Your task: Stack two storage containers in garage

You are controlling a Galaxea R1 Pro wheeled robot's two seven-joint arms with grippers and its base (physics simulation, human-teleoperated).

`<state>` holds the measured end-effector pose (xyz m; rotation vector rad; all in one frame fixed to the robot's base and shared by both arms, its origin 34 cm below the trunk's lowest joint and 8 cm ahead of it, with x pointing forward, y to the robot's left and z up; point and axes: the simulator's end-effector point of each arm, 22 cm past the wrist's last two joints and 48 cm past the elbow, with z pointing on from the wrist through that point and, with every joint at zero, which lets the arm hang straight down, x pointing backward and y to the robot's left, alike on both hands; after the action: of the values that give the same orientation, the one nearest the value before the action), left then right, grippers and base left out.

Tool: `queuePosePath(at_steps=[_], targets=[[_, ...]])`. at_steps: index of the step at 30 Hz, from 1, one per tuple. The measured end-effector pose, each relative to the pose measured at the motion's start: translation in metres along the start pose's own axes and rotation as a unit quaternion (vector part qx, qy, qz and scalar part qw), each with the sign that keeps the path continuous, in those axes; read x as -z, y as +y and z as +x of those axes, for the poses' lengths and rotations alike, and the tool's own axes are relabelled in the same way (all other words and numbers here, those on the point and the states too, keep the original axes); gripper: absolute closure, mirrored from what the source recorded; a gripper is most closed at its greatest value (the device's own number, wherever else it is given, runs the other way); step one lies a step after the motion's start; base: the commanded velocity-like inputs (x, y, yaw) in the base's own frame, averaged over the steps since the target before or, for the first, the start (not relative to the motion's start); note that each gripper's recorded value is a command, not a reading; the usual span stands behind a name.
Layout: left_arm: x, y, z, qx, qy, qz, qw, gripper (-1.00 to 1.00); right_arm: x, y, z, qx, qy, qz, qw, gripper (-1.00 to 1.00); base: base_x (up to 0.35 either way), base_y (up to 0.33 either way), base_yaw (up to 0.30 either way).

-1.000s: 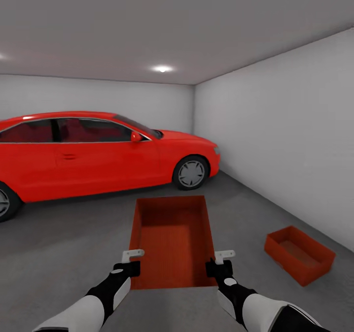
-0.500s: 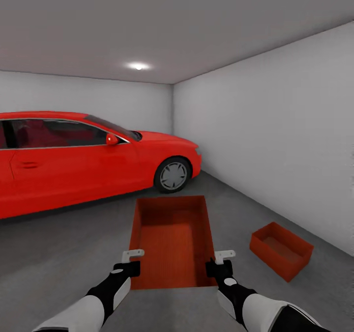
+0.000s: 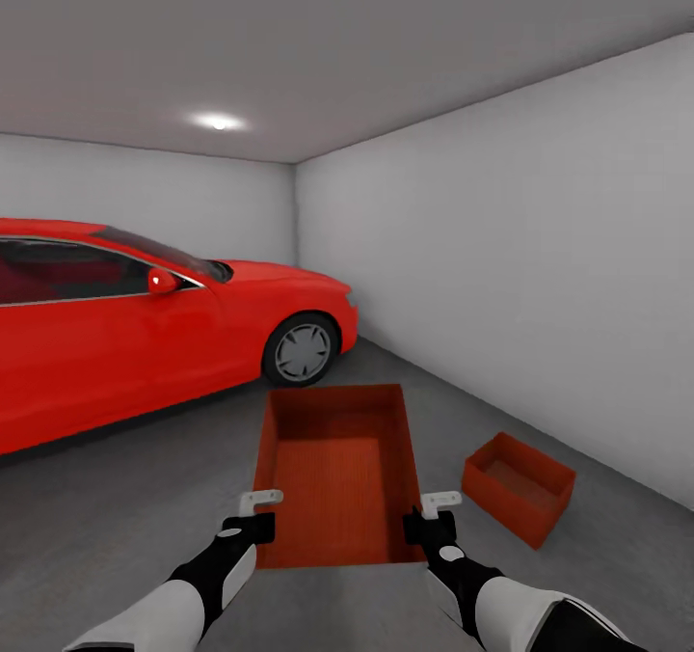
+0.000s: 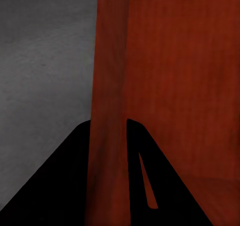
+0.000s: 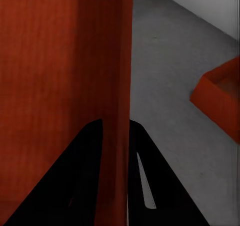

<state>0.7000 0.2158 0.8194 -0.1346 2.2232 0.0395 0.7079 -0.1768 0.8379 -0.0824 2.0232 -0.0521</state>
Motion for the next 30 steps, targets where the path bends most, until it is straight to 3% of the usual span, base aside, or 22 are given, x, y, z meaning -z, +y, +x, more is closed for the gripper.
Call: queuePosePath(at_steps=[30], targets=[[0.0, 0.0001, 0.0001, 0.0, 0.0, 0.0, 1.0, 1.0, 0.0, 0.0001, 0.0, 0.0, 0.0, 0.0, 1.0, 1.0, 0.317, 0.121, -0.284]])
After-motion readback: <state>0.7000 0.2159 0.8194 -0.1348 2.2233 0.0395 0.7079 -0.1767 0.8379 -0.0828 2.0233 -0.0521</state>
